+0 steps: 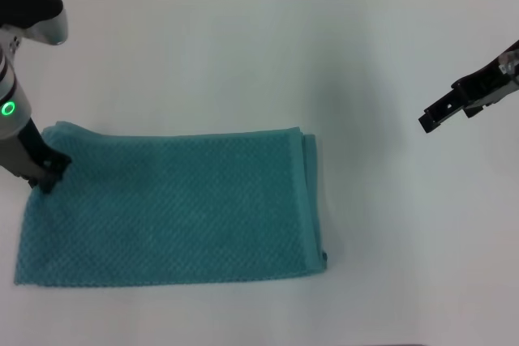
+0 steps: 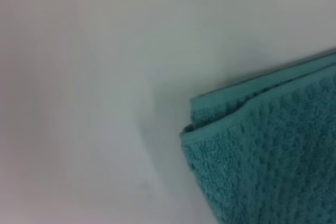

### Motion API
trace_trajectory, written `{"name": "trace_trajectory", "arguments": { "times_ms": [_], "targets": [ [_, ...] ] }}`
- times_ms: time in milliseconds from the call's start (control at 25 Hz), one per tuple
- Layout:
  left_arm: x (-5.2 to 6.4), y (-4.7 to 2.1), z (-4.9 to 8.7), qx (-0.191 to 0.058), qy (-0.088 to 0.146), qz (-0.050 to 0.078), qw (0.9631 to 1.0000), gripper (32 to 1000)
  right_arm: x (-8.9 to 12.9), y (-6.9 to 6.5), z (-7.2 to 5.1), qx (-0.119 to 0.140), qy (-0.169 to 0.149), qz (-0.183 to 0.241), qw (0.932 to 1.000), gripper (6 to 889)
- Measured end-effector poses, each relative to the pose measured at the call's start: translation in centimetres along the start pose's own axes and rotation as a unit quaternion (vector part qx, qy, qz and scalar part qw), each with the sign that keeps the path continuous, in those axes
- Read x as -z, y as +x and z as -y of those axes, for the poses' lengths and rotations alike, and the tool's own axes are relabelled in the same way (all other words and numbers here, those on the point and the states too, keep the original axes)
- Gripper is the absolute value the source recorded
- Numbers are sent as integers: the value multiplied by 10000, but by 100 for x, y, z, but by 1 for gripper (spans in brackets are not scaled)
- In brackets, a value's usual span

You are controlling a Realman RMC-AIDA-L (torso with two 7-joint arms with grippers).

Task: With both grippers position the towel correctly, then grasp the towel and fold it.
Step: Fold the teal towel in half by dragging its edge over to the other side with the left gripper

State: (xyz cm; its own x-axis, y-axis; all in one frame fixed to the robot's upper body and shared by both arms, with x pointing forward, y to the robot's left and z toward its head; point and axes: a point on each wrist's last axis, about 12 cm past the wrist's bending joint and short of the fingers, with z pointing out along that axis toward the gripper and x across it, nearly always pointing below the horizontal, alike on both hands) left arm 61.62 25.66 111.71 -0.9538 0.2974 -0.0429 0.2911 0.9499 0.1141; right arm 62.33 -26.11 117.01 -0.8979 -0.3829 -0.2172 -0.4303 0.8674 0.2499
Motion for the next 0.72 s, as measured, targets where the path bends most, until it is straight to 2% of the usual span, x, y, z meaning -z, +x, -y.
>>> {"name": "trace_trajectory", "arguments": {
  "times_ms": [280,400,480,560,600,640,720],
  "targets": [
    [146,-45,77,-96,69,32,9999,86,0,-1,0,5,-1,5,10000,852],
    [283,-81,150,-189,167,130,9996,86,0,-5,2,6,8,22,10000,852],
    [419,-112,258,-356,407,278,9982,85,0,-6,3,8,12,29,10000,852],
    [562,-138,378,-577,736,459,9946,85,0,-6,3,11,12,30,10000,852],
    [650,-159,451,-707,937,587,9913,85,0,-7,3,12,11,32,10000,852],
    [703,-172,497,-784,1067,662,9890,85,0,-8,2,13,8,36,10000,852],
    [824,-212,638,-982,1484,836,9805,85,1,-15,-7,20,-26,60,10000,852]
  ]
}}
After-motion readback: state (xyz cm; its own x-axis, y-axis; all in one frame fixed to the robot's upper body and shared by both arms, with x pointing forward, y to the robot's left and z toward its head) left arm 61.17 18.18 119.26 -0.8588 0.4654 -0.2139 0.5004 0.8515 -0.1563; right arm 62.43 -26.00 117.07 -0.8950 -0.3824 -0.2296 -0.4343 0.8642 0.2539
